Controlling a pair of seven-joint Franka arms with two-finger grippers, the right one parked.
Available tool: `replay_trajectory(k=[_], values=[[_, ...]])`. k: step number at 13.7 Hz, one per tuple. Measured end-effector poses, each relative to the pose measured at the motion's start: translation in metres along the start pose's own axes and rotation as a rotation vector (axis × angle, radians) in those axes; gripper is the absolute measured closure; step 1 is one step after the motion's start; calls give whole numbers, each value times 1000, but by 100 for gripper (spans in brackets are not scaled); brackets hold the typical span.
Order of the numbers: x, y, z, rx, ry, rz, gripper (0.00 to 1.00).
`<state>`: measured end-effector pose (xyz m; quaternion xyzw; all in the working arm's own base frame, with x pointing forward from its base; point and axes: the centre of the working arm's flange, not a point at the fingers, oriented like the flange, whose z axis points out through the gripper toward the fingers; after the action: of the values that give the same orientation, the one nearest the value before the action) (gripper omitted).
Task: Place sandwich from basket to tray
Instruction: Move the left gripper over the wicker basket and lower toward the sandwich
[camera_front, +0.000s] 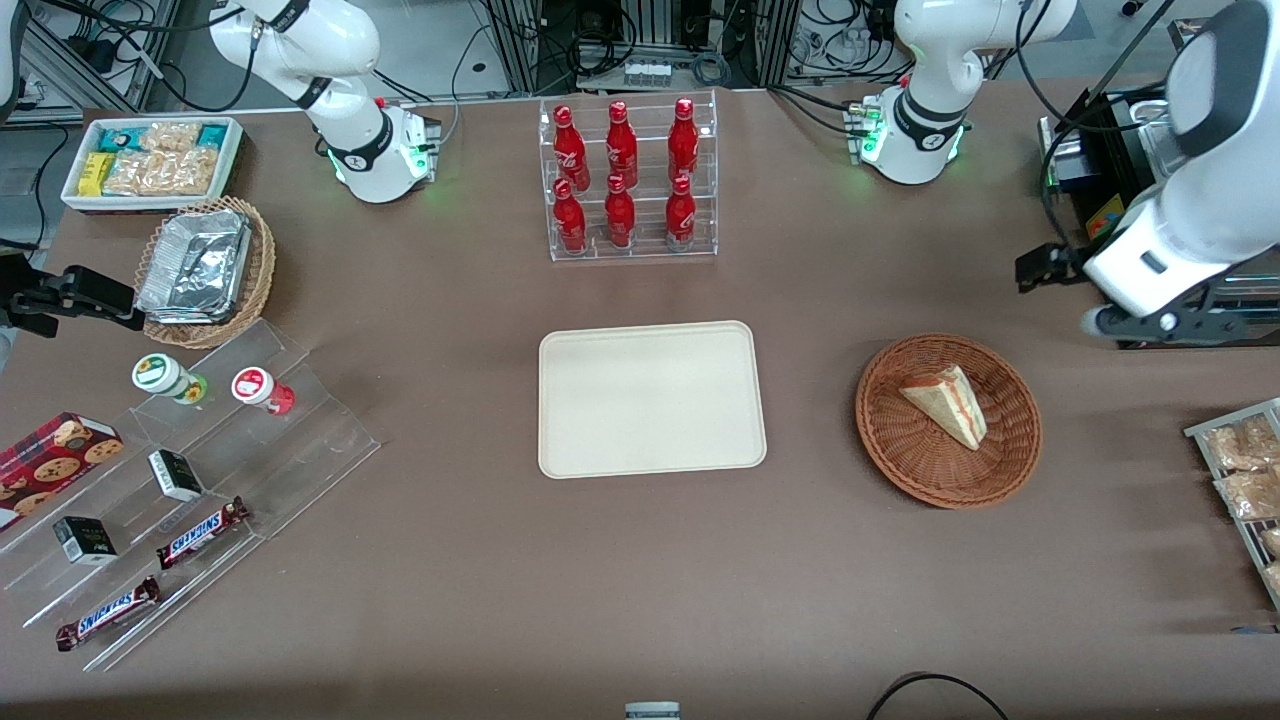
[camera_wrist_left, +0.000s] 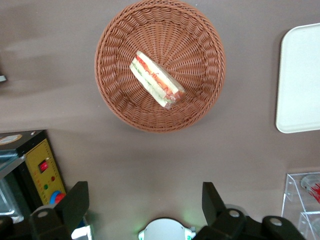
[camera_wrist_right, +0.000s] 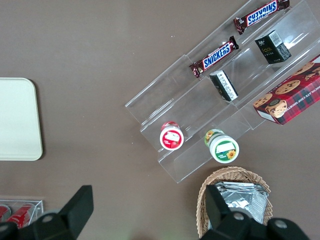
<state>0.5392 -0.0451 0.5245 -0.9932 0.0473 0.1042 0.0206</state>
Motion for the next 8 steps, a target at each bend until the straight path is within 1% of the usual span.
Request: replay_trajectory(k=[3,8], values=[[9,0,48,0,8,0,0],[16,0,115,-3,60,-22,0]])
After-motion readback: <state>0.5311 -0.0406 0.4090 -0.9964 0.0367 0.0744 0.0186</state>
